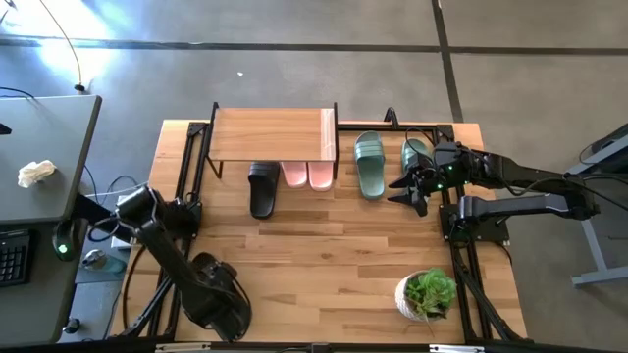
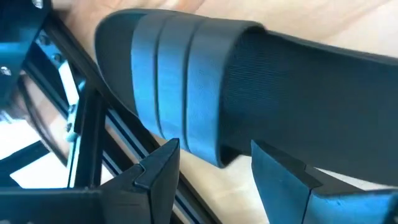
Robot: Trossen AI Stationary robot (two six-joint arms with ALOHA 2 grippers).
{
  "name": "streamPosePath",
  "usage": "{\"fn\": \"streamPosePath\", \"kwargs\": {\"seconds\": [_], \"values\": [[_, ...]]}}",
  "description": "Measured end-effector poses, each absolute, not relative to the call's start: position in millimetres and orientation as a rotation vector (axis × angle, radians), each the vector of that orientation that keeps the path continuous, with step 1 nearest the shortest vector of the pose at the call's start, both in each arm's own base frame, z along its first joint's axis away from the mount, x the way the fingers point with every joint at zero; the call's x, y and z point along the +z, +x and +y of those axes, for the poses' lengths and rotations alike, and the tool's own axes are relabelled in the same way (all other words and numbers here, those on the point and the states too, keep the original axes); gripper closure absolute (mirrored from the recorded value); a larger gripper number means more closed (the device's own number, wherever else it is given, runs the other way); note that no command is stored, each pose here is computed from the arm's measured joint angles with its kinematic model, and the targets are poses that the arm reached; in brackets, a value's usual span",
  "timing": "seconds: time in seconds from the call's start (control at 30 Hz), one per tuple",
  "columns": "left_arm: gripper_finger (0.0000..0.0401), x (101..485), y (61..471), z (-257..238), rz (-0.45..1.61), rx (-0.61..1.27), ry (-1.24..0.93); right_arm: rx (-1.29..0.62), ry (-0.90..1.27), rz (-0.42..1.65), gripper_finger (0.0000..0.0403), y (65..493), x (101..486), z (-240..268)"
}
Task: Pick and place slides into the shelf
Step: Put the left black slipper under the shelf
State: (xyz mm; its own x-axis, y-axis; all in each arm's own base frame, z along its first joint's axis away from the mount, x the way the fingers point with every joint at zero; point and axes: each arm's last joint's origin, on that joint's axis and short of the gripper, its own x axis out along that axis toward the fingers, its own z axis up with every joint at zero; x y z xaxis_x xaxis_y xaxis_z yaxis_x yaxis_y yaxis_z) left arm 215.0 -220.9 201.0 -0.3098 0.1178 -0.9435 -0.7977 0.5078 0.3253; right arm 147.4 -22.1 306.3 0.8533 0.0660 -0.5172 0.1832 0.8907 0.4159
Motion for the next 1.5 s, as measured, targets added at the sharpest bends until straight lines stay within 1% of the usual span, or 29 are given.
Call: {"fn": "streamPosePath", "kwargs": {"seconds": [0.3,0.47,0.63,0.7,0.77,0.83,0.93,0.97,1.0,1.07,1.13,1.23,1.33,1.43,1.5], "values": [[0.022,172,220,-223,1.611,1.141,-0.449,-0.066,0.47,0.55,0.018,147,306,-22],[0.022,158,219,-223,1.637,1.203,-0.349,-0.066,0.47,0.55,0.018,147,306,-22],[0.0225,152,218,-221,1.644,1.267,-0.286,-0.066,0.47,0.551,0.018,147,306,-22],[0.0241,152,218,-221,1.626,1.275,-0.283,-0.065,0.468,0.552,0.018,147,306,-22],[0.0268,152,218,-220,1.592,1.293,-0.287,-0.065,0.468,0.552,0.018,147,306,-22],[0.0303,152,218,-220,1.573,1.304,-0.285,-0.065,0.468,0.552,0.018,147,306,-22],[0.0372,152,218,-219,1.56,1.3,-0.27,-0.064,0.467,0.552,0.018,147,306,-22],[0.0385,152,218,-219,1.556,1.299,-0.261,-0.064,0.467,0.553,0.018,147,306,-22],[0.0389,153,218,-219,1.554,1.297,-0.249,-0.063,0.468,0.552,0.018,147,306,-22],[0.0381,156,218,-218,1.547,1.304,-0.219,-0.062,0.468,0.553,0.018,147,306,-22],[0.0378,159,220,-218,1.535,1.253,-0.186,-0.063,0.471,0.552,0.018,147,306,-22],[0.0393,166,222,-215,1.445,1.183,-0.12,-0.064,0.473,0.553,0.018,147,306,-22],[0.039,170,227,-212,1.417,1.102,-0.046,-0.066,0.479,0.556,0.018,147,306,-22],[0.0395,174,232,-208,1.422,1.031,0.024,-0.071,0.494,0.558,0.018,147,306,-22],[0.0396,175,235,-205,1.473,0.951,0.113,-0.071,0.494,0.558,0.018,147,306,-22]]}}
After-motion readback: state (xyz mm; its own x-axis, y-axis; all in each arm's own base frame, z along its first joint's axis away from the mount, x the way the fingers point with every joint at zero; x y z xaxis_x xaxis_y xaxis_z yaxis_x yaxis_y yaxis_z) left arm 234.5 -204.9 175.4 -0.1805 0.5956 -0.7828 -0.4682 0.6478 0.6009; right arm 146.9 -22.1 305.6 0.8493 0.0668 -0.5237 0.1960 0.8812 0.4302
